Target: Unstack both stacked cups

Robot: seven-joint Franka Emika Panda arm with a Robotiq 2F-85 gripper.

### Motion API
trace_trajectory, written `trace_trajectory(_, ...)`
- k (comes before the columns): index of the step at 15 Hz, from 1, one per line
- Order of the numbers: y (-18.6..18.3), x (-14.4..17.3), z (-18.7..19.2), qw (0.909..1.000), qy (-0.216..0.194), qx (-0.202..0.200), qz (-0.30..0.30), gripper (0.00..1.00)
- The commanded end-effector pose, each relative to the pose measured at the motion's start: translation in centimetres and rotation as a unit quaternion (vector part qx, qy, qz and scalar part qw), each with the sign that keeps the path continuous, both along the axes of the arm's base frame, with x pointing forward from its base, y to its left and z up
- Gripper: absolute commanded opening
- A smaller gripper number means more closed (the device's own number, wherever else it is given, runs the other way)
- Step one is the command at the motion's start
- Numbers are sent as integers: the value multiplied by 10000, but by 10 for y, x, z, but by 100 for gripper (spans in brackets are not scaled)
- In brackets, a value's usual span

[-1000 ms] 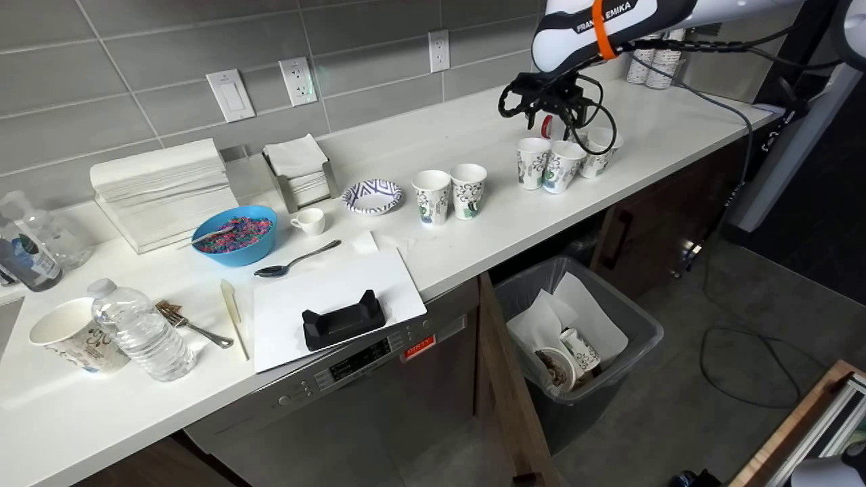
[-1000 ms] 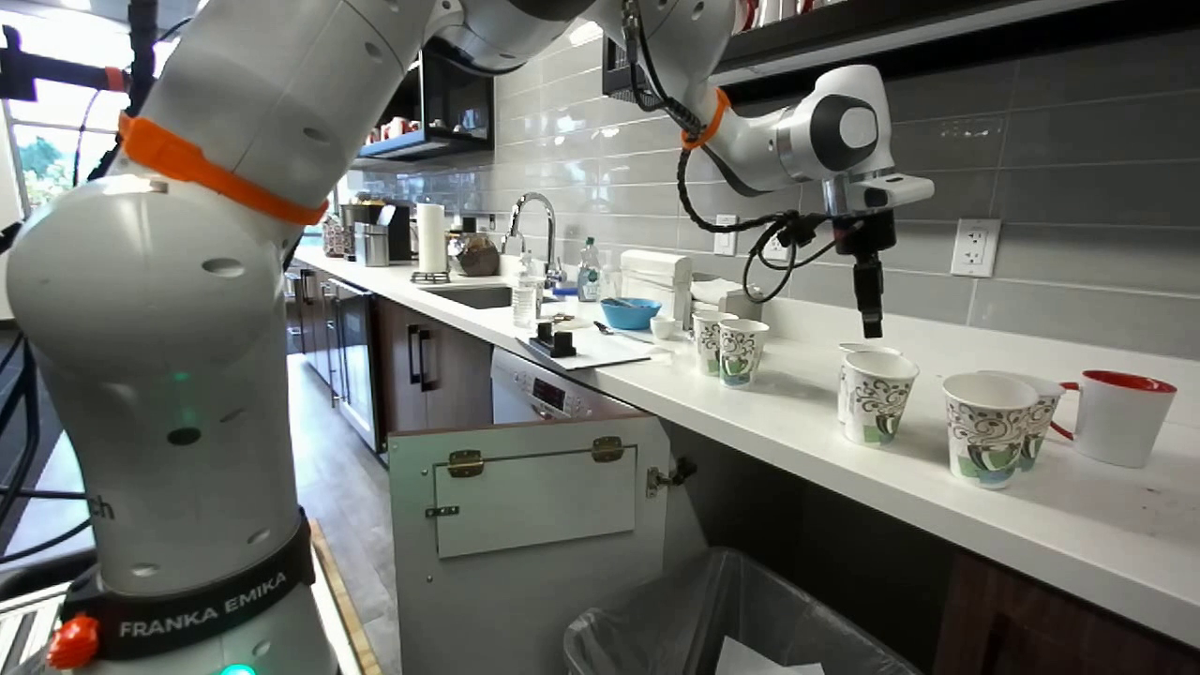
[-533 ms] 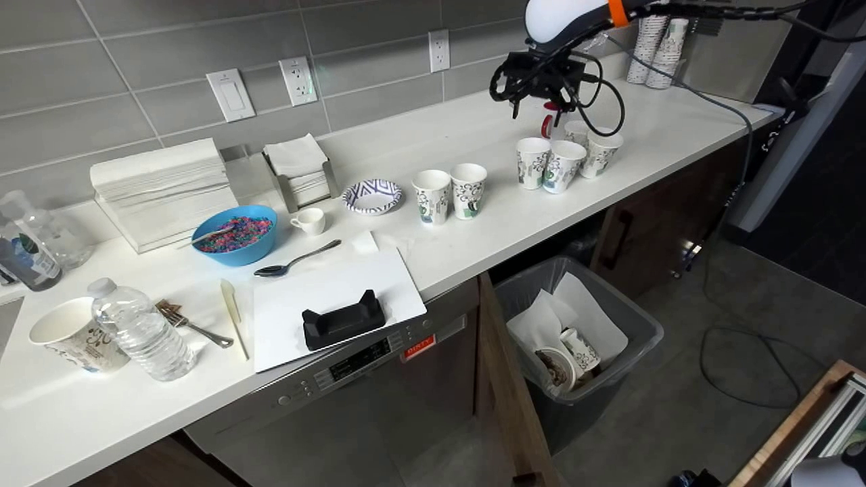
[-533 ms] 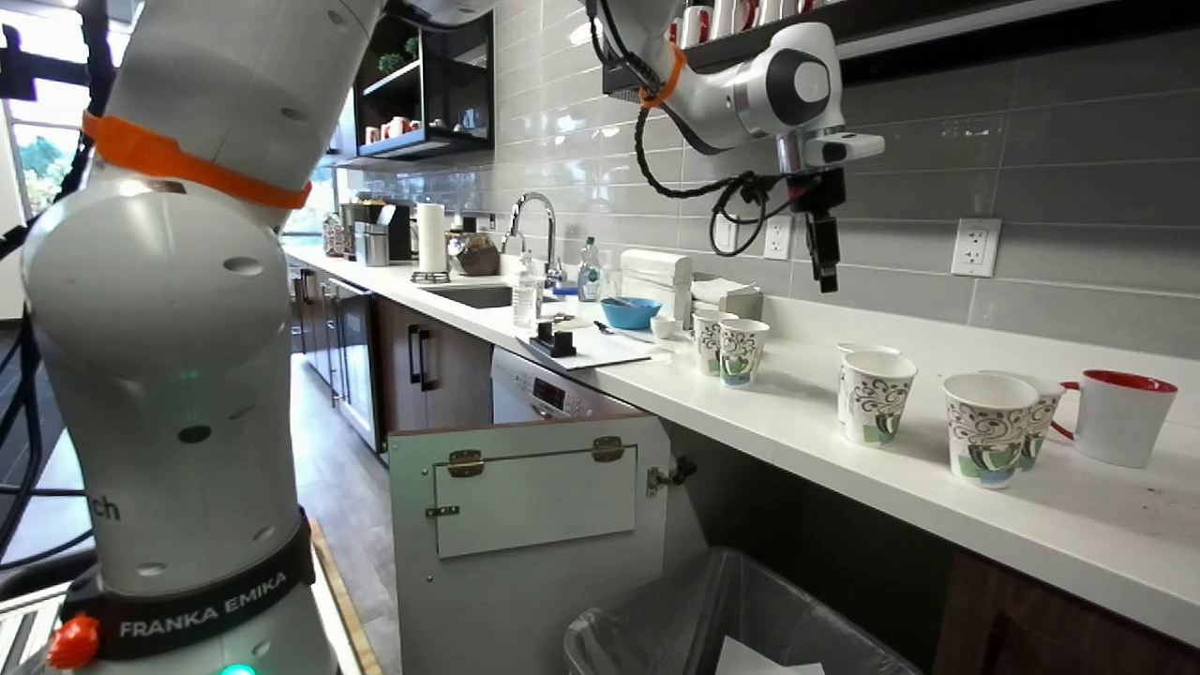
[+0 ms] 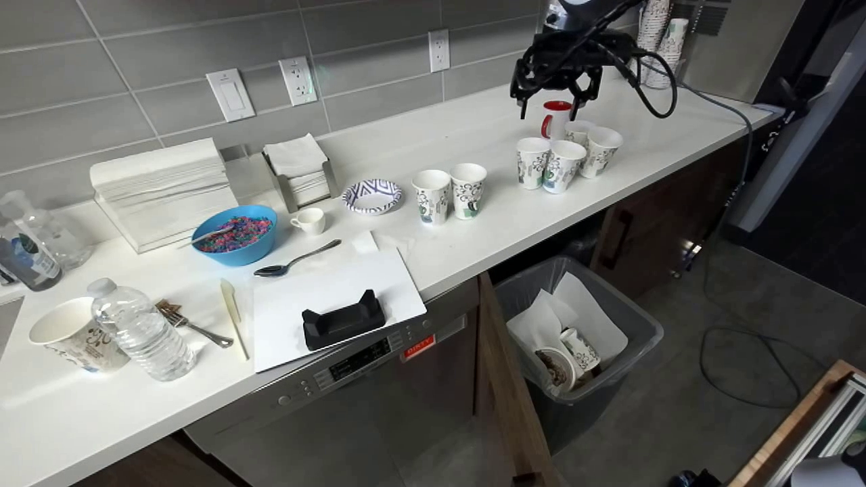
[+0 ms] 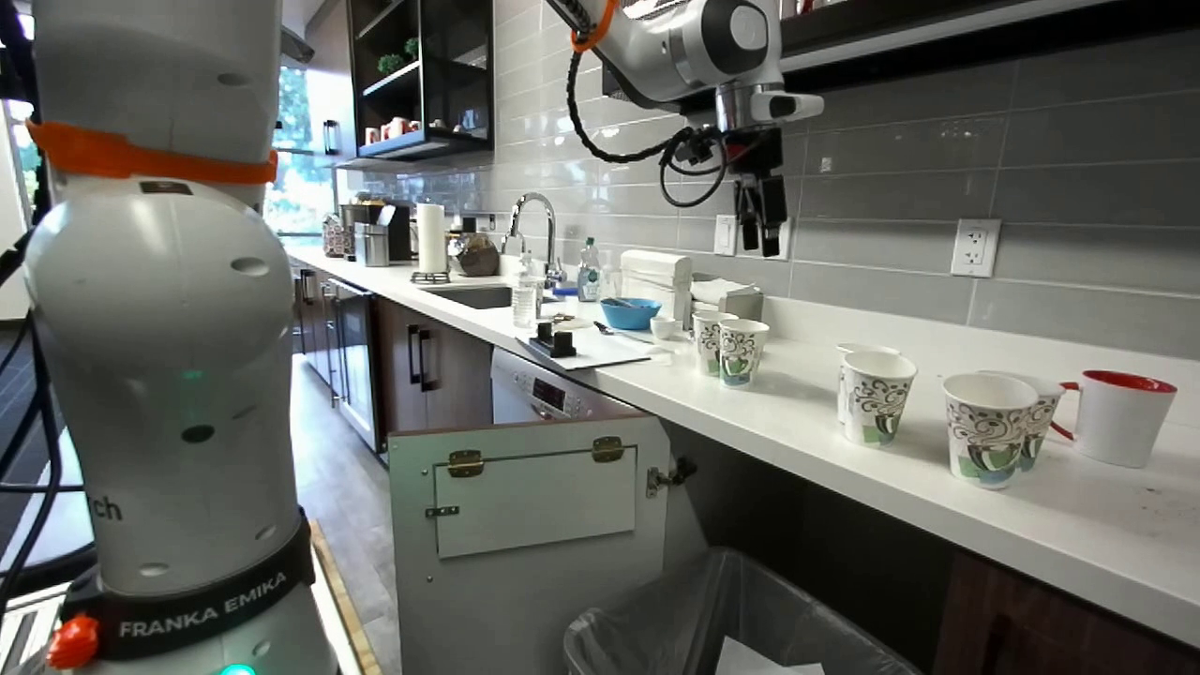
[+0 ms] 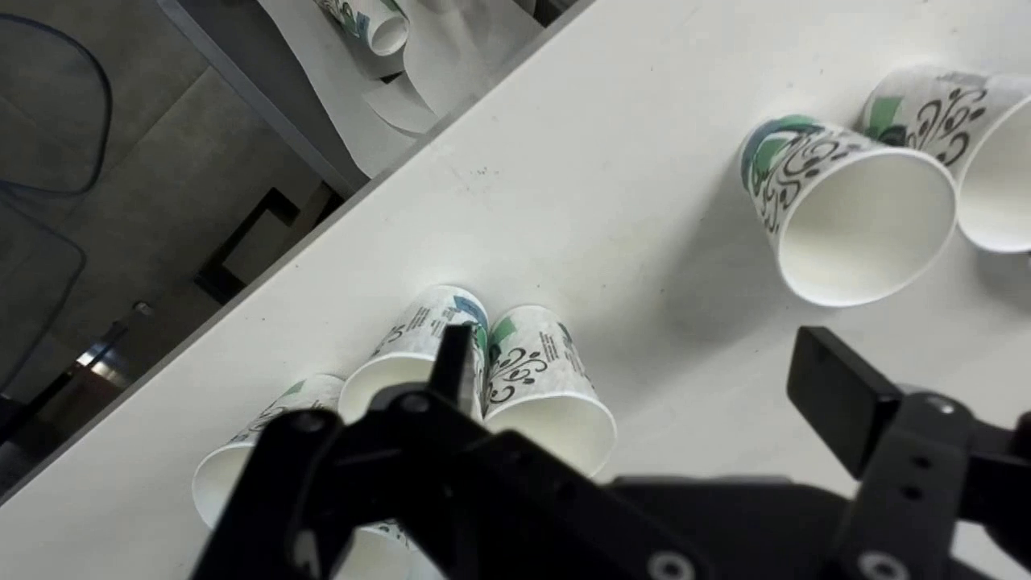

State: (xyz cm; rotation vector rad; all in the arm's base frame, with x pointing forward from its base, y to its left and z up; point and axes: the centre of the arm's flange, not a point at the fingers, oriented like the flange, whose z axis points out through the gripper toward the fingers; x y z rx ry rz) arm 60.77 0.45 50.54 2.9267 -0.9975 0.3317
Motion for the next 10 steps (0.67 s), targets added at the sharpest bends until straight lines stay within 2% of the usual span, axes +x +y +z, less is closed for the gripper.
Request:
trace_trajectory(1, 16, -38, 0, 9990, 109, -114, 427, 100)
trace_trajectory(5, 34, -49, -3, 9974, 130, -173, 692, 100)
trace_trajectory(6, 30, -32, 2, 9984, 95, -85, 552, 100)
trace_trajectory(10, 36, -39, 0, 9979, 132, -114, 622, 100)
